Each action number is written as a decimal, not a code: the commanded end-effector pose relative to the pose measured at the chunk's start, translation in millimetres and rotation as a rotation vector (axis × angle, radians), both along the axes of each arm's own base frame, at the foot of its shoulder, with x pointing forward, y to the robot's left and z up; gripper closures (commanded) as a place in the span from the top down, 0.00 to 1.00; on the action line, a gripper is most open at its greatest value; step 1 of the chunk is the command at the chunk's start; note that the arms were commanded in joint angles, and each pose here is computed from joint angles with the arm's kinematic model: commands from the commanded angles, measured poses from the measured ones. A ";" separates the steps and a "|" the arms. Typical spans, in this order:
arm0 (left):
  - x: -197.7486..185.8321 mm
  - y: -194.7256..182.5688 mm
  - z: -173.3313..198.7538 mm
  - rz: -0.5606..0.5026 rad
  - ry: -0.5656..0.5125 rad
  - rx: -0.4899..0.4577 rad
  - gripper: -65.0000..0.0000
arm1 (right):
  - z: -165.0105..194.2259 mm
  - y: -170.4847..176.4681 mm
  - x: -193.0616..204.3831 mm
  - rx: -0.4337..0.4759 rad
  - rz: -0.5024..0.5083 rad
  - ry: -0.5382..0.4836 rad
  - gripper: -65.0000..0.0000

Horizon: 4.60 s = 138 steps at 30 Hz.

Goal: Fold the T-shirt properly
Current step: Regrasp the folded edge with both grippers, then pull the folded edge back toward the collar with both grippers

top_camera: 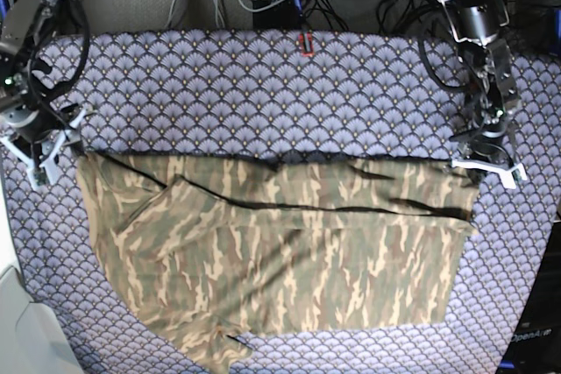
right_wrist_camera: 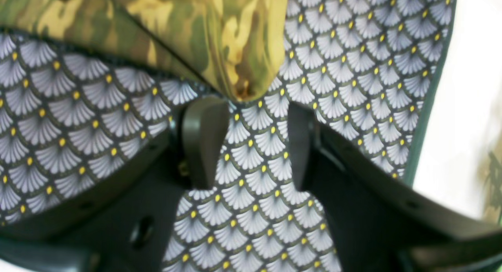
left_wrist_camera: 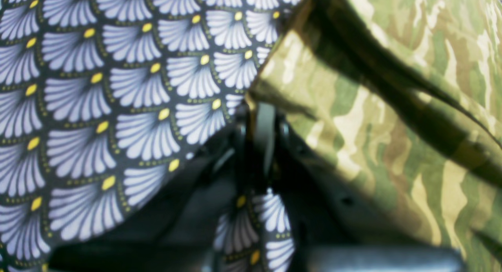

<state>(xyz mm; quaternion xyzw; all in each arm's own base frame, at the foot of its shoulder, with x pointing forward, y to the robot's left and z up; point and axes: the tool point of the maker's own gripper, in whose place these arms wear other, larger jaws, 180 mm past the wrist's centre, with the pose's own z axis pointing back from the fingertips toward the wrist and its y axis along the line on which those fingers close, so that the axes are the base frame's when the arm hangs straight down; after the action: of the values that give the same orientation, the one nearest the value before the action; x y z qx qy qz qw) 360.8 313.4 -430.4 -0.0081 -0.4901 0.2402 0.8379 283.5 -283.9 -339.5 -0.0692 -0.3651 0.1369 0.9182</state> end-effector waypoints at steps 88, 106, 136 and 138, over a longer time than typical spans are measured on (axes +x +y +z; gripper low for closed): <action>-84.3 36.1 43.4 -0.037 0.149 0.140 0.01 | -54.7 -6.7 -43.8 0.032 0.060 0.121 0.00; -148.4 35.1 33.1 -0.063 0.255 0.194 0.01 | -45.1 -16.1 -107.5 -0.022 0.015 0.159 0.00; -153.7 35.6 27.5 -0.060 0.272 0.186 0.35 | -34.3 -51.5 -123.1 -0.025 -0.165 0.115 0.52; -153.7 35.6 27.5 -0.060 0.272 0.186 0.35 | -25.3 -63.3 -125.6 -0.040 -0.204 0.087 0.52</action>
<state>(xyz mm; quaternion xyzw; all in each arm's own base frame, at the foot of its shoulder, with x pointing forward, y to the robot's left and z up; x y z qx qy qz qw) 201.9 340.8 -414.0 0.0778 -0.3747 0.1729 0.9076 149.2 -342.9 -378.3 -0.1085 -0.2911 0.0459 0.9494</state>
